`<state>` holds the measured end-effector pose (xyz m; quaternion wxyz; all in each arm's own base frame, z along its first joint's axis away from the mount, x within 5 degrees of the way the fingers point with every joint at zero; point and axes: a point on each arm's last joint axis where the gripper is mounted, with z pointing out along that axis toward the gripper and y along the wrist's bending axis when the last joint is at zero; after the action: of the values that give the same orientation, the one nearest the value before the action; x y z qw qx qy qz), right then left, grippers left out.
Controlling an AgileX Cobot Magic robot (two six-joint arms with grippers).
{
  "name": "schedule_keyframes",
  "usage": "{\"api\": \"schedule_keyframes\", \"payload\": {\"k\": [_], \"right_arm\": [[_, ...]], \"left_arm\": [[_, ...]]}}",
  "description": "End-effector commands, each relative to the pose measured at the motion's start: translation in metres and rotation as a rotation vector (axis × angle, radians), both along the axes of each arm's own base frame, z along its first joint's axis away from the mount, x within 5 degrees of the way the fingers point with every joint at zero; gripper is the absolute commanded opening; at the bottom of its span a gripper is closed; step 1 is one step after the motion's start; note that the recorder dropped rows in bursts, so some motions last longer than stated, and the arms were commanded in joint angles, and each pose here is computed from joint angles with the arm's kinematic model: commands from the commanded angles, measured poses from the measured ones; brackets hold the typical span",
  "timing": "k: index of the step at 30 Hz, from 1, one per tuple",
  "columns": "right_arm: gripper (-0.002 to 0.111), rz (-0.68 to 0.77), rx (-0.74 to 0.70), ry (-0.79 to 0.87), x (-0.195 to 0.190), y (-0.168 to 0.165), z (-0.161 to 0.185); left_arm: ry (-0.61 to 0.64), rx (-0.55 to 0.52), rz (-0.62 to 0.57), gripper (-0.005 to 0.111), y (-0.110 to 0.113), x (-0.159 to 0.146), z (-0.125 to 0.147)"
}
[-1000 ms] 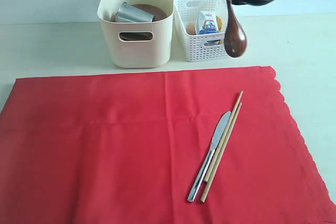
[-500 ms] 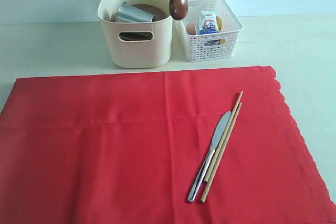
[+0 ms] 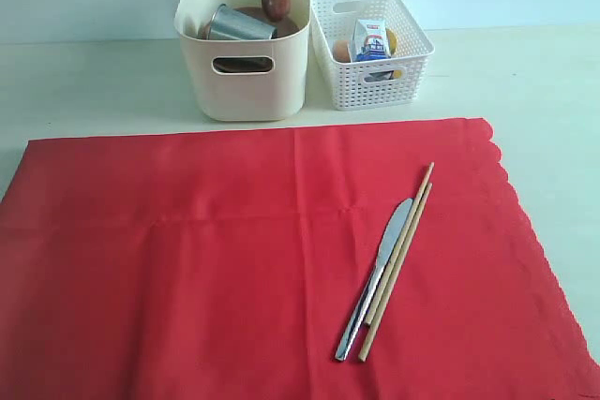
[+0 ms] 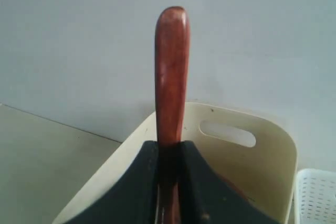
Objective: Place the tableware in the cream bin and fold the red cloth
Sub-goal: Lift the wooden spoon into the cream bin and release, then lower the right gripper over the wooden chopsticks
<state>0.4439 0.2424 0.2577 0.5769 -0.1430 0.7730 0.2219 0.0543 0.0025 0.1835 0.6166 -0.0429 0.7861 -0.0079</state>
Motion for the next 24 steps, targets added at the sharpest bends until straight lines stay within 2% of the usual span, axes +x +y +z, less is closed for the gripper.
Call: {"api": "schedule_keyframes", "payload": {"k": [1, 9, 12, 16, 24], "right_arm": [[0.010, -0.003, -0.010, -0.019, 0.005, 0.001, 0.005], [0.050, -0.012, -0.019, -0.009, 0.006, 0.001, 0.005], [0.059, -0.013, -0.017, -0.013, 0.005, 0.000, 0.009], [0.061, -0.059, -0.054, 0.032, -0.001, -0.008, 0.021], [0.061, -0.239, -0.225, 0.247, -0.026, -0.040, 0.049]], "left_arm": [[-0.013, -0.001, -0.001, 0.001, 0.000, 0.000, 0.001], [-0.013, -0.001, -0.001, 0.001, 0.000, 0.000, 0.001], [-0.013, -0.001, -0.001, 0.001, 0.000, 0.000, 0.001], [-0.013, -0.001, -0.001, 0.001, 0.000, 0.000, 0.001], [-0.013, -0.001, -0.001, 0.001, 0.000, 0.000, 0.001]]}}
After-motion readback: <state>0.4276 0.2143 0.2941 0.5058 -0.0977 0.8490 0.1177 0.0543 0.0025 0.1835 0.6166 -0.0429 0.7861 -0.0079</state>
